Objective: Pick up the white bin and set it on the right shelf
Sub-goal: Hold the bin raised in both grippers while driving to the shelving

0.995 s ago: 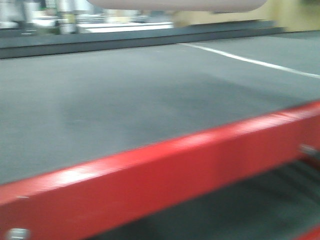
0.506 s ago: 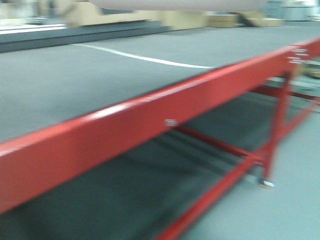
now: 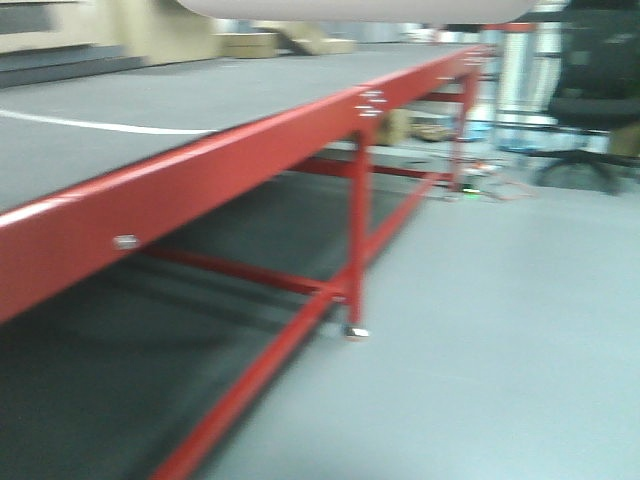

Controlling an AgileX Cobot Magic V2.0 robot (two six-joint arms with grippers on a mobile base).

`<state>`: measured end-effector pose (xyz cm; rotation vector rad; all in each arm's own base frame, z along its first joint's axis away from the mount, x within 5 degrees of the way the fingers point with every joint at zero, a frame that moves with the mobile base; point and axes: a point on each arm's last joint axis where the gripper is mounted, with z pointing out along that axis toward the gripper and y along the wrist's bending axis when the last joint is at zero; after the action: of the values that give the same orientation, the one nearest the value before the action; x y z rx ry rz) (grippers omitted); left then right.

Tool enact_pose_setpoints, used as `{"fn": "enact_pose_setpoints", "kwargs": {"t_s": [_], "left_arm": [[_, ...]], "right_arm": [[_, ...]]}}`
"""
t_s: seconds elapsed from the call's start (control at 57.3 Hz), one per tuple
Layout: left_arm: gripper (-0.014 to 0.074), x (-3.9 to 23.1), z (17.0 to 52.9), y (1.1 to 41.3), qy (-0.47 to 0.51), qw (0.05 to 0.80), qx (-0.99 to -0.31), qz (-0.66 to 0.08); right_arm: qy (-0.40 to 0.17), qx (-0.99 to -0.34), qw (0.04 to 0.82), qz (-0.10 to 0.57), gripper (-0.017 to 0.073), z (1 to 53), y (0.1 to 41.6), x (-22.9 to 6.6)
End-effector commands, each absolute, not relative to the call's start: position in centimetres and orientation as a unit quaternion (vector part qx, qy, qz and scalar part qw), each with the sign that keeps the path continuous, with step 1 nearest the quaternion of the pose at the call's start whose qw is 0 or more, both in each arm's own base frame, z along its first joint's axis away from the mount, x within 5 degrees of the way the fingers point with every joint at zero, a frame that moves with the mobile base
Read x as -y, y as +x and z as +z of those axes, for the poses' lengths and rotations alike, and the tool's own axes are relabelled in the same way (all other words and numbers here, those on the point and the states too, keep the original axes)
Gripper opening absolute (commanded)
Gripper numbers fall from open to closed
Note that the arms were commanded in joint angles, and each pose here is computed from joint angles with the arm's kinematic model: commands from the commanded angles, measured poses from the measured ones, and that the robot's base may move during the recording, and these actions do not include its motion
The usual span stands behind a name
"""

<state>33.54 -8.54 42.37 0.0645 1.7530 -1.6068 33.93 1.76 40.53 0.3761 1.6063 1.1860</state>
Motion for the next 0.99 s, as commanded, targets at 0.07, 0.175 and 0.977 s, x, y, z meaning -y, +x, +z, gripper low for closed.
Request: {"fn": "enact_pose_setpoints", "kwargs": {"t_s": [0.07,0.175,0.977], "left_arm": [[-0.0116,10.39,46.10,28.99,0.158,0.324,-0.611,-0.705],[-0.0116,10.39,46.10,28.99,0.158,0.324,-0.611,-0.705],[-0.0116,10.39,46.10,28.99,0.158,0.324,-0.611,-0.705]], "right_arm": [[0.096,-0.621,0.526,0.573,0.0060,44.20,31.71,-3.56],[0.096,-0.621,0.526,0.573,0.0060,44.20,31.71,-3.56],[0.096,-0.621,0.526,0.573,0.0060,44.20,31.71,-3.56]]}}
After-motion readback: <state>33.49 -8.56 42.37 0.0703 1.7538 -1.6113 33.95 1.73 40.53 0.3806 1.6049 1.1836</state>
